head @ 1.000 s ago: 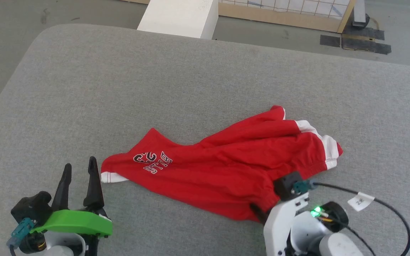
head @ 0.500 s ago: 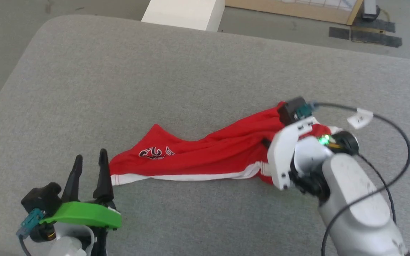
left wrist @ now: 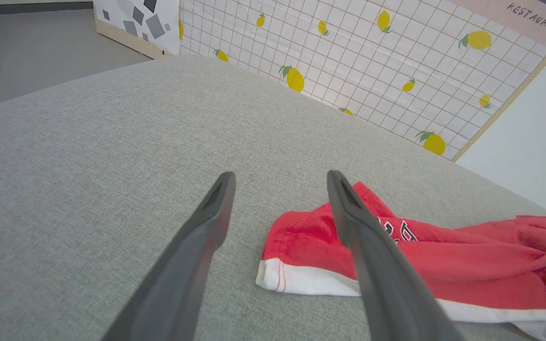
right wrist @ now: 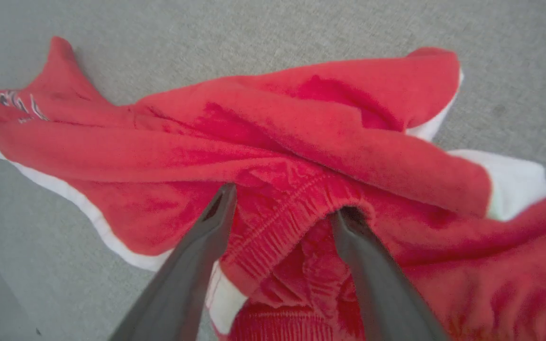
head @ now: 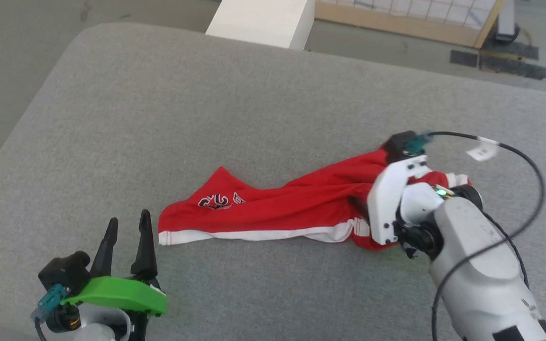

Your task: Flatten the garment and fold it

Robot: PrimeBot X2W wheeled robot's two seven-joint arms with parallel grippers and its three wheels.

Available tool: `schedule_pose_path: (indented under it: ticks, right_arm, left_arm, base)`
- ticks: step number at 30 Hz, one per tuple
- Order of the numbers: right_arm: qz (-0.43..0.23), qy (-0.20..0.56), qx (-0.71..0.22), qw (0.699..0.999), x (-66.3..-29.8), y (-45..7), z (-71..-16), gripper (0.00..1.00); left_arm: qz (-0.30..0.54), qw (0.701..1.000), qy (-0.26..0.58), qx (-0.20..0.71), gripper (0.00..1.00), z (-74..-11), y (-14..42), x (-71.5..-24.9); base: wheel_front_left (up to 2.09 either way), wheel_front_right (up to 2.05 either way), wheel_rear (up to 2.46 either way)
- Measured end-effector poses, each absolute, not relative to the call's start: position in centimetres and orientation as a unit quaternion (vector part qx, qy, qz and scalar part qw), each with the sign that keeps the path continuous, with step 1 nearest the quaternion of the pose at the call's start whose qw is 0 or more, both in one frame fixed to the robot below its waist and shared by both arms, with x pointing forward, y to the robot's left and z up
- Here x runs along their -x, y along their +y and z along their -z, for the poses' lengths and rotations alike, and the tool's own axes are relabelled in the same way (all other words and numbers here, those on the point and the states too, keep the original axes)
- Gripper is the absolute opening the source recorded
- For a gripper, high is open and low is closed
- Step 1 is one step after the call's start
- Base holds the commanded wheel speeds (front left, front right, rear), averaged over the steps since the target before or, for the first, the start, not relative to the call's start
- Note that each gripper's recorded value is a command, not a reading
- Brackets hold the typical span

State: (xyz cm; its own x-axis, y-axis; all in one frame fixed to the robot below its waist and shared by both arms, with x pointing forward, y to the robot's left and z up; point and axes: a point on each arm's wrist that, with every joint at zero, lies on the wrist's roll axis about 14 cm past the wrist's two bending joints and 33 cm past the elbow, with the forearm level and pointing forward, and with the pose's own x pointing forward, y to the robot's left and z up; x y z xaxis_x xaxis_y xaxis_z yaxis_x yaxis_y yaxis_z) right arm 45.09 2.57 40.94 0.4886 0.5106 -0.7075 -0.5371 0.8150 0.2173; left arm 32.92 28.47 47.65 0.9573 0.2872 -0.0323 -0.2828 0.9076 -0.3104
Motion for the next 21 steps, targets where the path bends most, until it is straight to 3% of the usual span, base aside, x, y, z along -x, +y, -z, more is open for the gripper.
schedule_pose_path:
  ticks: [10,15,21]
  right_arm:
    - [-0.240,0.296,-0.104,0.919,-44.3,-2.7,-45.1,1.00]
    - [-0.224,0.277,-0.050,0.933,-41.2,-4.7,-44.7,1.00]
    - [-0.273,0.285,-0.003,0.919,-37.5,-2.1,-43.7,1.00]
  left_arm:
    - [-0.113,0.980,-0.023,0.163,1.00,-48.8,26.7,-33.7]
    - [-0.102,0.981,-0.024,0.162,1.00,-48.9,26.0,-33.9]
    - [-0.100,0.982,-0.018,0.160,1.00,-48.5,25.9,-34.0]
  base:
    - [0.00,0.00,0.00]
    - [0.00,0.00,0.00]
    - [0.00,0.00,0.00]
